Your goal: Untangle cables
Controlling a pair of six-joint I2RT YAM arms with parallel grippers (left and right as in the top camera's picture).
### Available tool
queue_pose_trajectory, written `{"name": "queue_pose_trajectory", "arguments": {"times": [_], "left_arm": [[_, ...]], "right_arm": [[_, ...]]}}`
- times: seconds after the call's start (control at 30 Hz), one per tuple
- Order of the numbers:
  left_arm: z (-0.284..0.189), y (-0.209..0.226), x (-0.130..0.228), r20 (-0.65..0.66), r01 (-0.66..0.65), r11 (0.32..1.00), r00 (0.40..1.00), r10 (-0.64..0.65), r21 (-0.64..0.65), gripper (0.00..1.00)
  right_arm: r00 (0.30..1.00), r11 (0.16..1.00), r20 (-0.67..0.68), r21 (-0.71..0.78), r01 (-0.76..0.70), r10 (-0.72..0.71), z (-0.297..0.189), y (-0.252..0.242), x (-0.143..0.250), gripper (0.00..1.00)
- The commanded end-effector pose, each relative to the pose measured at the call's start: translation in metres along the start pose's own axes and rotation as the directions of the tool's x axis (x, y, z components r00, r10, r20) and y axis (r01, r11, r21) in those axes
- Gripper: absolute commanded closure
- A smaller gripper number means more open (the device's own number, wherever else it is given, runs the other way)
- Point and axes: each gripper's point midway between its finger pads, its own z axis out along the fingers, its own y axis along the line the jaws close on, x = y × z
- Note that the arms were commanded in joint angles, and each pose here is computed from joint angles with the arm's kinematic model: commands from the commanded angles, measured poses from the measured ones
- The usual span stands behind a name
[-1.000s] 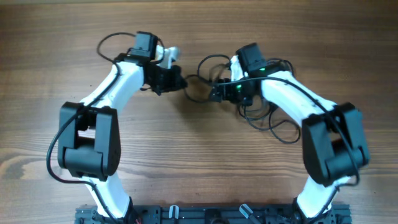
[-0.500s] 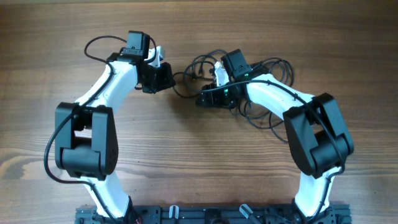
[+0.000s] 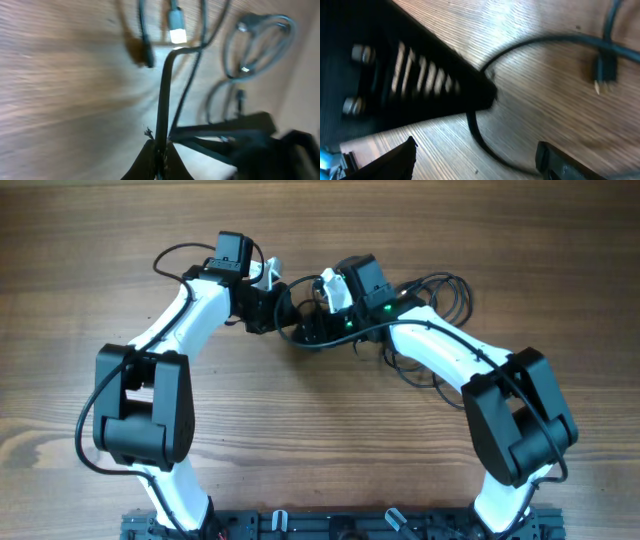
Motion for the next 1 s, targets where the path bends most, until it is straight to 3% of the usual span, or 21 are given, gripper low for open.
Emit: {"name": "queue_pose_trajectory", "arguments": {"times": [0.0,0.1,0.13,0.17,0.23,0.27,0.33,0.4,0.47,0.5,0.7,0.87,0.97], "left_arm": [[-0.017,-0.044,0.01,-0.059,-0.011,0.974,0.998,0.025,0.227,0.96],[-0.022,-0.048,0.011,-0.075,0.005,0.962,0.997,0.016,0.274,0.96],[-0.024,-0.048,0.011,-0.075,0.01,0.96,0.997,0.011,0.281,0.96],[-0.025,-0.046,0.009,-0.071,0.014,0.96,0.997,0.007,0.279,0.96],[-0.027,-0.042,0.006,-0.055,-0.005,0.961,0.998,0.021,0.276,0.96],[-0.028,-0.038,0.004,-0.045,-0.005,0.965,0.999,0.017,0.261,0.96],[-0.028,-0.025,-0.003,-0.016,-0.001,0.98,1.0,0.004,0.2,0.96],[-0.028,-0.014,-0.007,0.008,0.003,0.989,1.0,-0.004,0.151,0.93],[-0.029,-0.008,-0.011,0.022,0.008,0.992,1.0,-0.011,0.123,0.58],[-0.03,-0.007,-0.011,0.024,0.01,0.992,1.0,-0.013,0.124,0.55],[-0.032,-0.005,-0.013,0.028,0.02,0.992,0.999,-0.024,0.128,0.51],[-0.035,-0.021,-0.006,-0.01,0.021,0.975,1.0,-0.02,0.222,0.3],[-0.039,-0.035,0.001,-0.053,0.035,0.952,0.998,-0.02,0.303,0.28]], "right_arm": [[0.998,0.998,0.02,0.036,0.053,-0.054,0.003,0.006,-0.002,0.21],[0.998,0.995,0.027,0.087,0.05,-0.052,0.003,-0.001,-0.003,0.26],[0.998,0.995,0.027,0.086,0.05,-0.052,0.003,-0.001,-0.003,0.35],[0.998,0.995,0.027,0.086,0.05,-0.053,0.003,-0.001,-0.003,0.57],[0.999,0.995,0.023,0.086,0.04,-0.043,0.003,-0.001,-0.002,0.89],[1.0,0.996,0.017,0.083,0.008,-0.01,0.003,-0.001,0.0,0.96],[0.998,0.997,0.012,0.041,-0.064,0.064,0.003,0.007,0.001,0.96],[0.999,0.998,0.007,-0.049,-0.041,0.042,0.0,0.025,-0.002,0.96],[1.0,0.984,0.009,-0.179,0.018,-0.017,-0.013,0.056,-0.008,0.96],[0.999,0.973,0.013,-0.227,0.045,-0.043,-0.02,0.068,-0.01,0.96],[0.965,0.84,0.154,-0.476,0.26,-0.211,-0.084,0.146,-0.032,0.96],[0.95,0.759,0.206,-0.572,0.311,-0.234,-0.113,0.177,-0.037,0.96],[0.943,0.756,0.226,-0.565,0.33,-0.243,-0.114,0.175,-0.04,0.96]]}}
